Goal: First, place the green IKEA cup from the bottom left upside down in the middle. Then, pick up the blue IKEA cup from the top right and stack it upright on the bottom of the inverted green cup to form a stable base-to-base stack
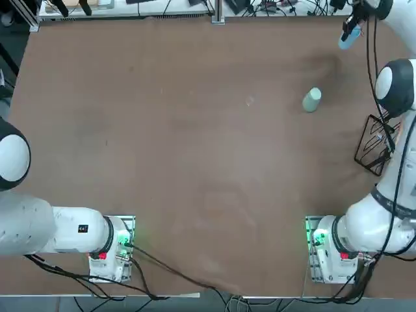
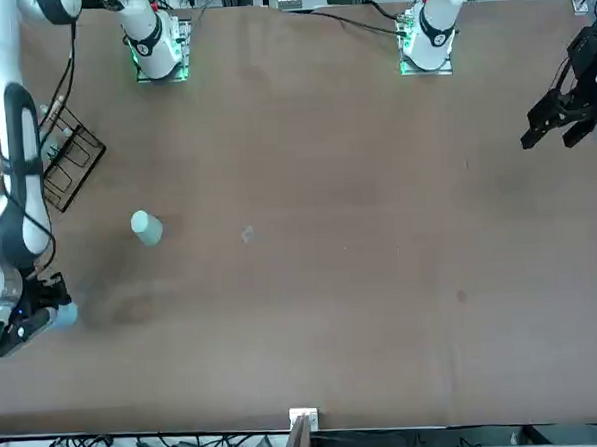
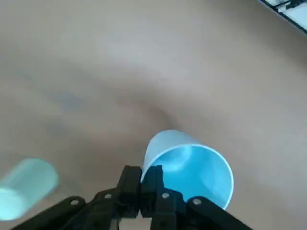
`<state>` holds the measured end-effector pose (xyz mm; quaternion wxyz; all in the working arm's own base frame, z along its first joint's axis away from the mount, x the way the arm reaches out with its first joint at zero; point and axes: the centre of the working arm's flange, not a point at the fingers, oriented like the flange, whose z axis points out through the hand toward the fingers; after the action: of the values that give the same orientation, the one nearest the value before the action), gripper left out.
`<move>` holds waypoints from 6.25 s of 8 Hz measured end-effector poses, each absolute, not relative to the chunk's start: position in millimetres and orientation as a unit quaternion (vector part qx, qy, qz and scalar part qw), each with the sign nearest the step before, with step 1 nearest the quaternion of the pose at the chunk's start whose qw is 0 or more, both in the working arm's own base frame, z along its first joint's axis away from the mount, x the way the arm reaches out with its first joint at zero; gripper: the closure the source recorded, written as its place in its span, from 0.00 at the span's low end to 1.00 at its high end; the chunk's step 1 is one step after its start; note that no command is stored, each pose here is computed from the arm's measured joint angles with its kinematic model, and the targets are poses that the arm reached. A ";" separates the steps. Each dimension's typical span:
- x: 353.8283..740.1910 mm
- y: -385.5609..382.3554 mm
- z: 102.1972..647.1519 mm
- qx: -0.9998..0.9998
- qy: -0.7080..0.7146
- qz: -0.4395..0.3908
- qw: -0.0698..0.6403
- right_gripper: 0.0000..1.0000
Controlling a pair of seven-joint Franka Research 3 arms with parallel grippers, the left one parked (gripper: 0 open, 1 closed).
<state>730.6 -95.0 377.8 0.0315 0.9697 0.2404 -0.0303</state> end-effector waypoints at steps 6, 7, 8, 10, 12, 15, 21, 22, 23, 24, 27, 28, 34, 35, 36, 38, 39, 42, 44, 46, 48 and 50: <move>625.5 42.0 447.3 0.996 0.077 -0.044 0.020 0.98; 611.2 46.9 446.2 0.997 0.064 -0.037 0.018 0.98; 598.3 45.9 440.9 0.998 0.053 -0.028 0.016 0.98; 573.4 43.7 424.4 0.999 0.042 -0.013 0.012 0.98; 551.0 44.4 407.7 0.999 0.033 -0.001 0.008 0.98; 539.6 45.7 389.6 0.999 0.028 0.016 0.006 0.98; 530.1 55.8 356.3 0.999 0.024 0.027 0.010 0.98; 530.2 55.9 354.6 0.999 0.025 0.026 0.011 0.98; 530.2 55.8 352.2 0.999 0.026 0.024 0.014 0.98; 530.0 55.5 349.5 0.999 0.026 0.021 0.015 0.98; 530.3 54.7 341.4 0.999 0.025 0.014 0.017 0.98; 530.3 54.7 339.9 0.999 0.025 0.012 0.017 0.97; 530.4 53.7 332.2 1.000 0.024 0.005 0.019 0.90; 530.4 53.7 331.4 1.000 0.024 0.005 0.019 0.81; 530.4 53.7 330.2 1.000 0.024 0.003 0.019 0.65; 530.5 53.7 329.8 0.999 0.025 0.003 0.020 0.27; 530.9 53.7 330.3 0.999 0.025 0.004 0.020 0.09; 532.5 53.5 335.1 0.999 0.025 0.008 0.020 0.00; 534.6 52.5 340.7 0.999 0.024 0.009 0.020 0.00; 540.2 52.4 356.6 1.000 0.022 -0.001 0.021 0.00; 545.5 52.4 374.1 0.999 0.022 -0.005 0.023 0.00; 551.7 52.7 388.3 0.999 0.022 0.000 0.024 0.00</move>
<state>551.7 52.7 388.3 0.0236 0.9995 0.0217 0.0003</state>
